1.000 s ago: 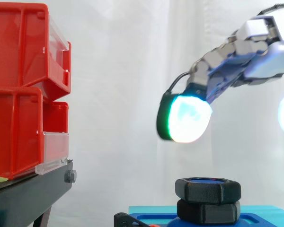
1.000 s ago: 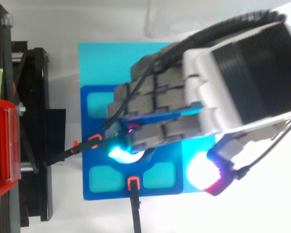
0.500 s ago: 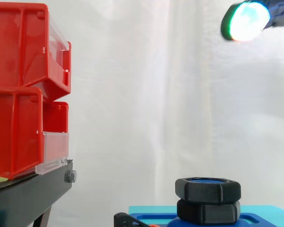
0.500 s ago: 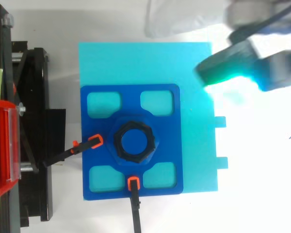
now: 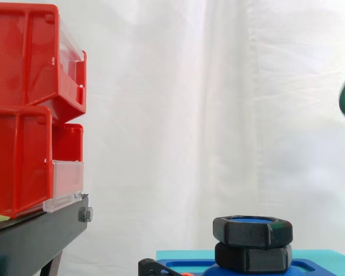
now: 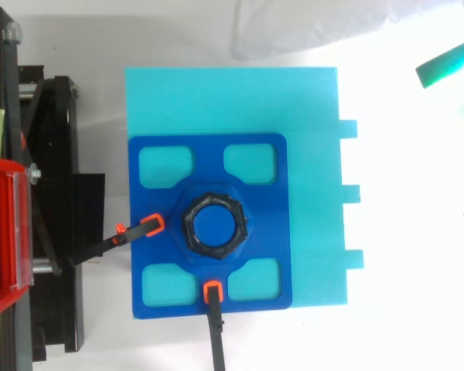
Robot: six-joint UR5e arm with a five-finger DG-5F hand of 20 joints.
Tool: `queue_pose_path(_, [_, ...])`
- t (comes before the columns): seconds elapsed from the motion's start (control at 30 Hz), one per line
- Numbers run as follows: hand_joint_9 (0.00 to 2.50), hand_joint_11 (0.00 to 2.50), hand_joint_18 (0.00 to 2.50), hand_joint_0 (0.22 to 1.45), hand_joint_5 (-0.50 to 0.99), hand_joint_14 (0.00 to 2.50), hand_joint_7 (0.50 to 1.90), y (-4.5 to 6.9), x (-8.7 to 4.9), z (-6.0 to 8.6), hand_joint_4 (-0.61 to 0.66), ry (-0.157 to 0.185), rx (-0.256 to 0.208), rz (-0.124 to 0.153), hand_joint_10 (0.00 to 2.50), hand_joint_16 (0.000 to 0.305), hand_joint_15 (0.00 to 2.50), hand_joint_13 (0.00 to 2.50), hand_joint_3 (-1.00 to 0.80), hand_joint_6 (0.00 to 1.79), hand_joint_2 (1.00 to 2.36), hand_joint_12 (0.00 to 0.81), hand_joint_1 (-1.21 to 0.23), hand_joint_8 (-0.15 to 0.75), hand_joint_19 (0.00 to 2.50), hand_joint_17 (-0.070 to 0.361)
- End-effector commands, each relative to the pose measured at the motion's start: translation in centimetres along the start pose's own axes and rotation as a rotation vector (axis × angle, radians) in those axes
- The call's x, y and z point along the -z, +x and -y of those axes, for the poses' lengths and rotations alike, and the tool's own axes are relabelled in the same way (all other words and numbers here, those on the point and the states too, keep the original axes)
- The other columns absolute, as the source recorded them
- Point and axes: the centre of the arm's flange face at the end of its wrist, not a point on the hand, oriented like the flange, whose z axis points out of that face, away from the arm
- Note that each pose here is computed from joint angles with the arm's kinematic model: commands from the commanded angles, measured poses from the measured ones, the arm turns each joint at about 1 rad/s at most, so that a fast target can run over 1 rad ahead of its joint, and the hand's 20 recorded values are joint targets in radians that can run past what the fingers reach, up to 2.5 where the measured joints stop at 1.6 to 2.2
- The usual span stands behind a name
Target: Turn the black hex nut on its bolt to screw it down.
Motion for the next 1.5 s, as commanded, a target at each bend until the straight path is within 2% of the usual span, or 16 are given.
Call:
queue_pose_path(0.0, [0.22,0.00,0.07,0.45,-0.23,0.00,0.55,1.17,0.74,1.01,0.13,0.062,-0.338,0.010,0.00,0.039,0.00,0.25,-0.50,0.50,1.00,0.319,-0.59,0.224,0.09,0.088])
queue_pose_path(0.03, [0.22,0.00,0.07,0.45,-0.23,0.00,0.55,1.15,0.74,1.08,0.13,0.077,-0.417,0.023,0.00,0.039,0.00,0.25,-0.50,0.50,1.00,0.320,-0.59,0.224,0.09,0.088])
queue_pose_path(0.07, [0.22,0.00,0.07,0.45,-0.23,0.00,0.55,1.21,0.70,1.12,0.13,0.084,-0.458,0.029,0.00,0.039,0.00,0.25,-0.50,0.50,1.00,0.319,-0.59,0.225,0.10,0.087])
queue_pose_path(0.1, [0.22,0.00,0.07,0.45,-0.23,0.00,0.55,1.14,0.71,1.11,0.13,0.092,-0.530,0.043,0.00,0.039,0.00,0.25,-0.50,0.50,1.00,0.319,-0.59,0.225,0.09,0.087])
queue_pose_path(0.17, [0.22,0.00,0.07,0.45,-0.23,0.00,0.55,1.19,0.76,1.13,0.12,0.103,-0.592,0.049,0.00,0.039,0.00,0.24,-0.50,0.50,1.00,0.320,-0.59,0.225,0.09,0.087])
queue_pose_path(0.2, [0.22,0.00,0.07,0.45,-0.23,0.00,0.55,1.32,0.92,1.22,0.13,0.118,-0.641,0.045,0.00,0.039,0.00,0.24,-0.50,0.50,1.00,0.320,-0.59,0.225,0.09,0.087])
queue_pose_path(0.3, [0.22,0.00,0.07,0.45,-0.23,0.00,0.55,1.63,1.04,1.16,0.13,0.129,-0.697,0.032,0.00,0.039,0.00,0.24,-0.50,0.50,1.00,0.320,-0.59,0.226,0.09,0.087])
queue_pose_path(0.43, [0.19,0.00,0.05,0.45,-0.24,0.00,0.55,1.64,1.02,0.96,0.12,0.123,-0.722,0.031,0.00,0.039,0.00,0.22,-0.50,0.50,1.00,0.324,-0.59,0.221,0.08,0.087])
queue_pose_path(0.5, [0.04,0.00,0.00,0.46,-0.25,0.00,0.58,1.71,0.99,0.98,0.11,0.123,-0.725,0.029,0.00,0.038,0.00,0.07,-0.50,0.50,1.00,0.320,-0.55,0.202,0.08,0.086])
queue_pose_path(0.57, [0.00,0.00,0.00,0.46,-0.26,0.00,0.59,1.73,1.03,1.01,0.08,0.126,-0.714,0.027,0.00,0.038,0.00,0.00,-0.50,0.50,1.00,0.321,-0.52,0.180,0.06,0.086])
queue_pose_path(0.93, [0.00,0.00,0.00,0.45,-0.29,0.00,0.60,1.74,1.02,0.98,0.05,0.124,-0.712,0.025,0.00,0.041,0.00,0.00,-0.50,0.50,1.00,0.318,-0.48,0.148,0.01,0.092])
queue_pose_path(1.47, [0.00,0.00,0.00,0.44,-0.26,0.00,0.60,1.72,1.03,1.02,0.03,0.127,-0.712,0.028,0.00,0.041,0.00,0.00,-0.50,0.50,1.00,0.307,-0.42,0.162,0.00,0.092])
